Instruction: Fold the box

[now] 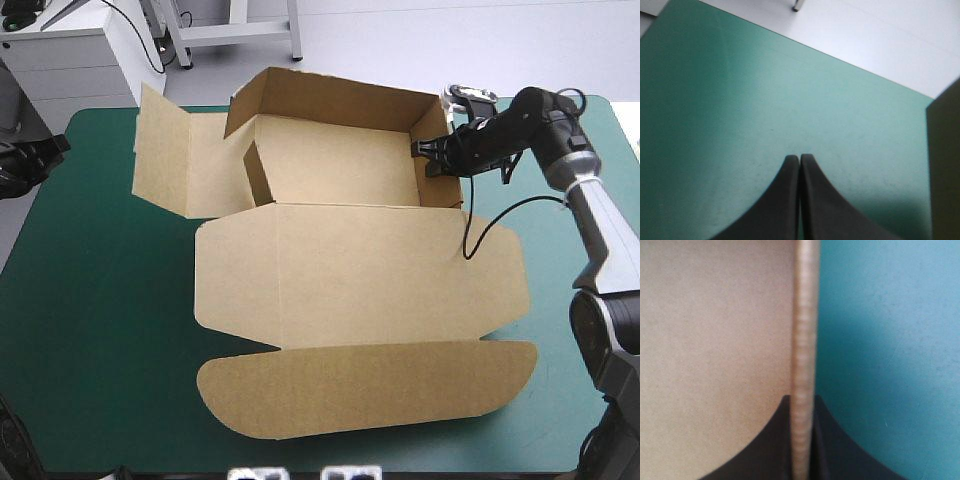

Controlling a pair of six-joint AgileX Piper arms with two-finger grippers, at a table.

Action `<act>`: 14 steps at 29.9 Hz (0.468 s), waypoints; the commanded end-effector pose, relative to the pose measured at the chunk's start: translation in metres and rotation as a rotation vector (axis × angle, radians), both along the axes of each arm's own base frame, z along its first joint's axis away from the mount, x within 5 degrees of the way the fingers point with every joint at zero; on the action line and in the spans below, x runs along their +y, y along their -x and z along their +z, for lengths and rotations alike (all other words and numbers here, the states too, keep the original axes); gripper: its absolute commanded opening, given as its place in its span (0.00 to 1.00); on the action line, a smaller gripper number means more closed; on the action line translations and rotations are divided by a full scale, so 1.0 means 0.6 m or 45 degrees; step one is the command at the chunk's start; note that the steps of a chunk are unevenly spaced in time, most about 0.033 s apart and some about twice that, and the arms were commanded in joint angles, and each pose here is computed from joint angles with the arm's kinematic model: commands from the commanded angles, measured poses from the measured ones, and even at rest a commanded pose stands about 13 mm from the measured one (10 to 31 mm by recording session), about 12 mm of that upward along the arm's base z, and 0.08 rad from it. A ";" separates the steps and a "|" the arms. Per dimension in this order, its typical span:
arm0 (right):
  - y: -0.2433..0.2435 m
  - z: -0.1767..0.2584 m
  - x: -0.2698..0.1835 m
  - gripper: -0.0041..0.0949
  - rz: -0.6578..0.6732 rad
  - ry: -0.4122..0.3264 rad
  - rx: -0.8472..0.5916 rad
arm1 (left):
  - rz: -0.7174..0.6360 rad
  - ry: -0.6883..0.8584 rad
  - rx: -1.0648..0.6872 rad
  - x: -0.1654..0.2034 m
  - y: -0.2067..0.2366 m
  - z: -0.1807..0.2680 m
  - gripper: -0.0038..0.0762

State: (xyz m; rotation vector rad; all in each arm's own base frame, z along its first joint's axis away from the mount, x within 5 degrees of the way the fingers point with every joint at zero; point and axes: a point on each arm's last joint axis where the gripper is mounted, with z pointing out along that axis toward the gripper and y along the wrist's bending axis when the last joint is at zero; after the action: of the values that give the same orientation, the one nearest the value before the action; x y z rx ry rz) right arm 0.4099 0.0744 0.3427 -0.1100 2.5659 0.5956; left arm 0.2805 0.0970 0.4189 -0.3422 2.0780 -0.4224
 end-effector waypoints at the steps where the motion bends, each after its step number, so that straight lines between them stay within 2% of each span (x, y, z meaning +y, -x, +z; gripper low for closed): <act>1: 0.044 0.108 -0.020 0.03 0.030 -0.200 -0.223 | -0.113 0.213 -0.159 -0.009 -0.011 0.024 0.04; 4: 0.065 0.142 -0.026 0.03 0.069 -0.279 -0.306 | -0.232 0.371 -0.163 -0.020 -0.031 0.013 0.04; 7: 0.081 0.163 -0.026 0.03 0.092 -0.275 -0.372 | -0.401 0.523 -0.220 -0.042 -0.043 0.014 0.04; 14: 0.089 0.176 -0.025 0.03 0.085 -0.286 -0.414 | -0.706 0.666 -0.250 -0.110 -0.044 0.028 0.04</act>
State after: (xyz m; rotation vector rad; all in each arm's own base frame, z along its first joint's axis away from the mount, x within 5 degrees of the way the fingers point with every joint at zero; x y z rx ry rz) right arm 0.3709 0.0582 0.4133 -0.2157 2.3251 0.7637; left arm 0.3198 0.0537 0.4051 -0.1445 1.9448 -1.1488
